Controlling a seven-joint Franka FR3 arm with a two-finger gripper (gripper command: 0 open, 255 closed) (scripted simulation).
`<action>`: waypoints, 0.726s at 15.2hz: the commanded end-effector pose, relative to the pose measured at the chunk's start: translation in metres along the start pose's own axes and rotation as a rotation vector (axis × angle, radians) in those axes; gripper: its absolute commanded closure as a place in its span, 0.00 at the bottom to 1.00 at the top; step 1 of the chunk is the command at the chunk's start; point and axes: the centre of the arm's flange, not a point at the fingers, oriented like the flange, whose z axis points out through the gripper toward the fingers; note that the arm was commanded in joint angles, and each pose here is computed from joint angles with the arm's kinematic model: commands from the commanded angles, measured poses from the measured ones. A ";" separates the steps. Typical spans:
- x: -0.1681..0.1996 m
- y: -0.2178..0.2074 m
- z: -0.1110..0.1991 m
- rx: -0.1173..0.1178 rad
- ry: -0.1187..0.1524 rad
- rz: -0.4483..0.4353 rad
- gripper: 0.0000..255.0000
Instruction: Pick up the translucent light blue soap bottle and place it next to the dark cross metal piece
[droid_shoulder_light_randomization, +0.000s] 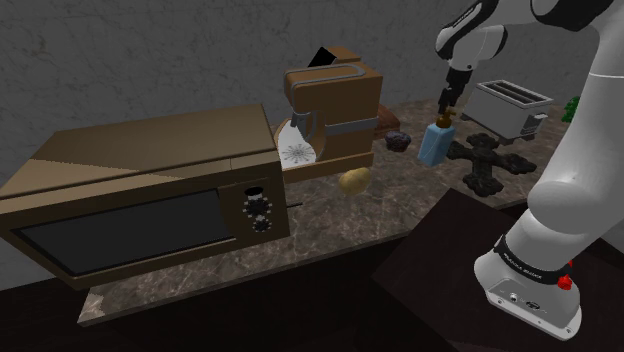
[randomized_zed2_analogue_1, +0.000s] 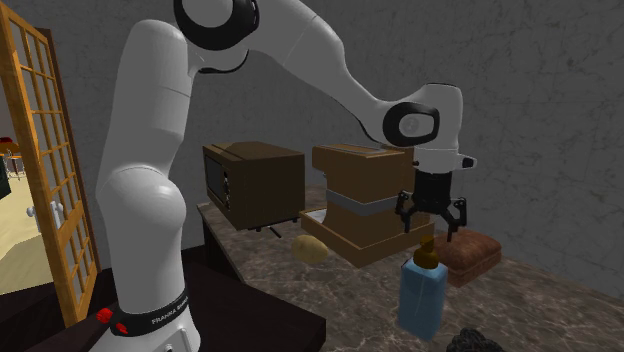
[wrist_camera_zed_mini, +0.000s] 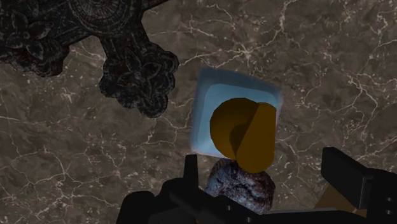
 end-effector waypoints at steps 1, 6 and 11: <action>-0.001 -0.001 -0.020 0.000 0.000 0.000 0.00; -0.001 -0.001 -0.043 0.000 0.000 0.000 0.00; -0.001 -0.001 -0.043 0.000 0.000 0.000 0.00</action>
